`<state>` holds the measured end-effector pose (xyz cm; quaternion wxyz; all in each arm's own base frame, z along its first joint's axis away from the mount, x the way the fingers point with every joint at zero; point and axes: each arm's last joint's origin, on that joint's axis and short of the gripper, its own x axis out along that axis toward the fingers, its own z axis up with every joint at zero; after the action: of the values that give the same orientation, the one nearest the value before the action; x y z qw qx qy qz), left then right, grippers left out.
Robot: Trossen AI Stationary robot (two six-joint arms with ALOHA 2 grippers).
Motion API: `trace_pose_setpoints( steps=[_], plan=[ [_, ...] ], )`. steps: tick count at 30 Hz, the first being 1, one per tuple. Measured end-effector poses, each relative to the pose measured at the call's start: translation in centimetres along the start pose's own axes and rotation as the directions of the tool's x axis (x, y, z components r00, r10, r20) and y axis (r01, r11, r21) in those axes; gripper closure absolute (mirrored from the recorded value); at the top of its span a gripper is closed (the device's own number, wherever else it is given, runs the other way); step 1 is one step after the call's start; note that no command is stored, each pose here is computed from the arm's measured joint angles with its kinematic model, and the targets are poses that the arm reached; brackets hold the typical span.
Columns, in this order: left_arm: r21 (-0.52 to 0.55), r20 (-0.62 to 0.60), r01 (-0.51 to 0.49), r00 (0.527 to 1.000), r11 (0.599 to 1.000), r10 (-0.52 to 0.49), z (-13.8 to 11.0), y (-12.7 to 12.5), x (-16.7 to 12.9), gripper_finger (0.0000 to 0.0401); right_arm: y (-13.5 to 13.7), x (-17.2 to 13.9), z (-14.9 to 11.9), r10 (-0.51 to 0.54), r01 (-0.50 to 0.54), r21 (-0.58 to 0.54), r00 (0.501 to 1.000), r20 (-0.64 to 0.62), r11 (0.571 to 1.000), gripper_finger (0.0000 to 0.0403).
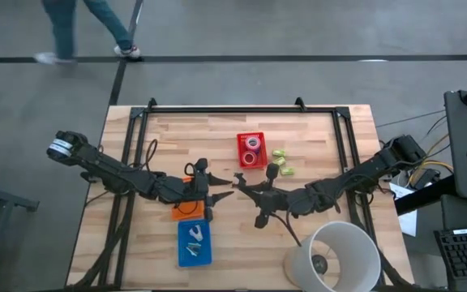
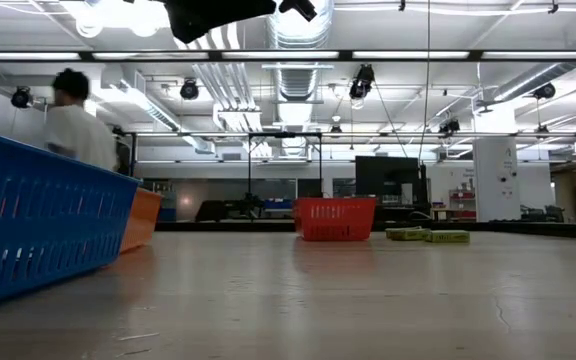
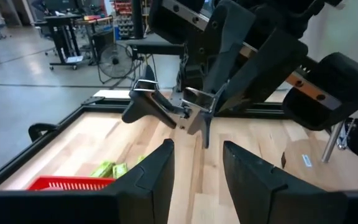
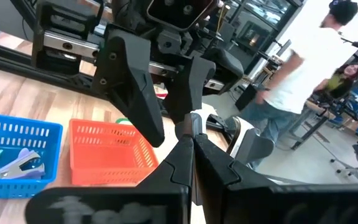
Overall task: Pick and place Stapler, Stapler remover, tape
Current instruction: Put the black staple remover into the blue bin
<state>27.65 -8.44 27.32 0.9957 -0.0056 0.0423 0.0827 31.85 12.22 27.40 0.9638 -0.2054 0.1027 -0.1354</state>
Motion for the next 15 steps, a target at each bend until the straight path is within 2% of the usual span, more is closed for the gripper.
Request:
trace_pose_setpoints(
  steps=[7,15],
  plan=[
    [-0.014,0.008,0.0,1.0,1.0,0.0,0.09,0.01,0.01,0.0265,-0.02,0.02,-0.01,-0.001,0.001,0.0,1.0,0.0,1.0,0.0395],
    [-0.018,0.014,0.002,1.0,1.0,-0.002,0.15,0.02,0.02,0.0298,-0.09,0.08,-0.03,0.0,0.0,0.001,1.0,-0.001,1.0,0.0395]
  ],
)
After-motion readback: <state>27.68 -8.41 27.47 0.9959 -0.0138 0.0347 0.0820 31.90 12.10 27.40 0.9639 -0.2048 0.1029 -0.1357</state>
